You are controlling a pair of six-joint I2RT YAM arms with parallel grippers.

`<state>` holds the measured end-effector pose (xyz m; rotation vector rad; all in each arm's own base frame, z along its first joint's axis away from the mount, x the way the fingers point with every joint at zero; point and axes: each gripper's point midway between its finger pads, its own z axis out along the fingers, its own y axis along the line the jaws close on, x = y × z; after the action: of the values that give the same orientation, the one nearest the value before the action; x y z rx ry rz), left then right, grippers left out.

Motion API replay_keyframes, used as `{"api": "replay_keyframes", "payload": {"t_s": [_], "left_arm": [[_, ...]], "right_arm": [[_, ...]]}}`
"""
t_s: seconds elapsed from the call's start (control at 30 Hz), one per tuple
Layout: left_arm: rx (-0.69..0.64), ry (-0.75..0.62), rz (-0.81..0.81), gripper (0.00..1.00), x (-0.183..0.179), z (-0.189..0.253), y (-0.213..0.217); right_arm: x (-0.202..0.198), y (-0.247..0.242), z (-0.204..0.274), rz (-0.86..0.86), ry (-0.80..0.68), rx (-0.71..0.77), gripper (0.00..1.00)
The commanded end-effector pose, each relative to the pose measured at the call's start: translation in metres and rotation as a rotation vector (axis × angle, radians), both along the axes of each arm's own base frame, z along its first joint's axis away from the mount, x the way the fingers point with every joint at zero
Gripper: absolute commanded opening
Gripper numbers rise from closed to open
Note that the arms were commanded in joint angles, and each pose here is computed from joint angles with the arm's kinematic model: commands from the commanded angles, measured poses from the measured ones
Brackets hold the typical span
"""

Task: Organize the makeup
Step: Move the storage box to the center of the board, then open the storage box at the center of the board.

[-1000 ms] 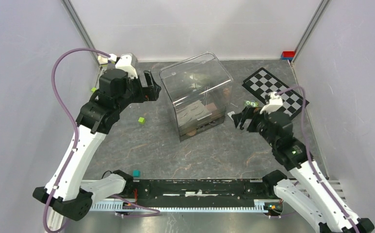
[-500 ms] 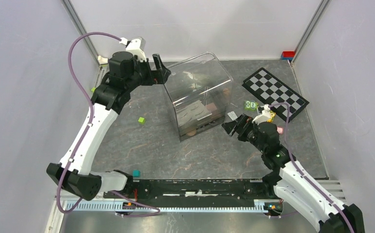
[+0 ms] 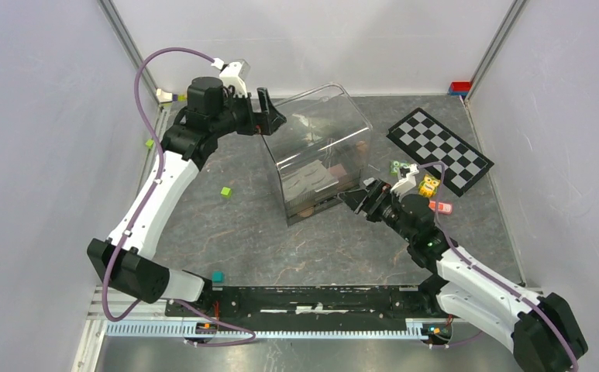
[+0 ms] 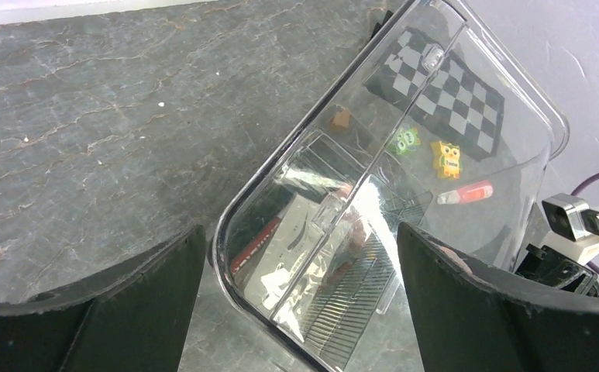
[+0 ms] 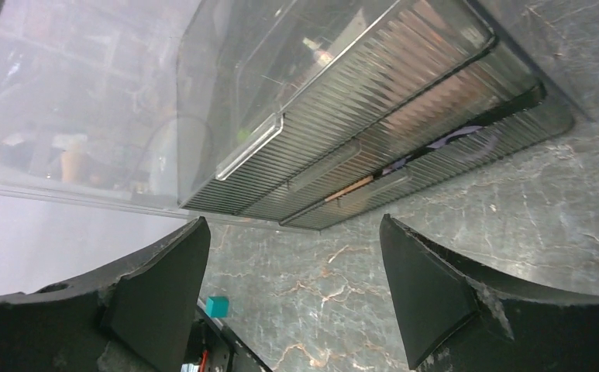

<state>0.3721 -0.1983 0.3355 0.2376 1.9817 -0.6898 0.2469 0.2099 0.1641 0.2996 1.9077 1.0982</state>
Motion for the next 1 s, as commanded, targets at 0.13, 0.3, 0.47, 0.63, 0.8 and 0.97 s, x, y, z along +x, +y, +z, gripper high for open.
{"api": "replay_keyframes", "payload": {"t_s": [0.13,0.3,0.47,0.63,0.8,0.97], "left_arm": [[0.003,-0.057,-0.099,0.97,-0.001,0.007,-0.011],[0.010,-0.052,-0.108,0.97,-0.002,0.005,-0.012],[0.012,-0.045,-0.124,0.97,-0.005,0.004,-0.013],[0.017,-0.041,-0.133,0.98,-0.007,0.003,-0.013],[0.018,-0.038,-0.142,1.00,-0.009,0.003,-0.013],[0.020,-0.032,-0.139,1.00,-0.009,0.002,-0.013]], "right_arm": [[0.012,0.018,0.036,0.010,-0.127,0.137,0.86],[0.016,0.031,0.045,0.040,-0.157,0.163,0.86],[0.021,0.041,0.047,0.056,-0.169,0.173,0.87],[0.023,0.048,0.053,0.076,-0.210,0.195,0.87],[0.025,0.055,0.056,0.098,-0.234,0.200,0.87],[0.028,0.059,0.056,0.109,-0.250,0.195,0.87]]}}
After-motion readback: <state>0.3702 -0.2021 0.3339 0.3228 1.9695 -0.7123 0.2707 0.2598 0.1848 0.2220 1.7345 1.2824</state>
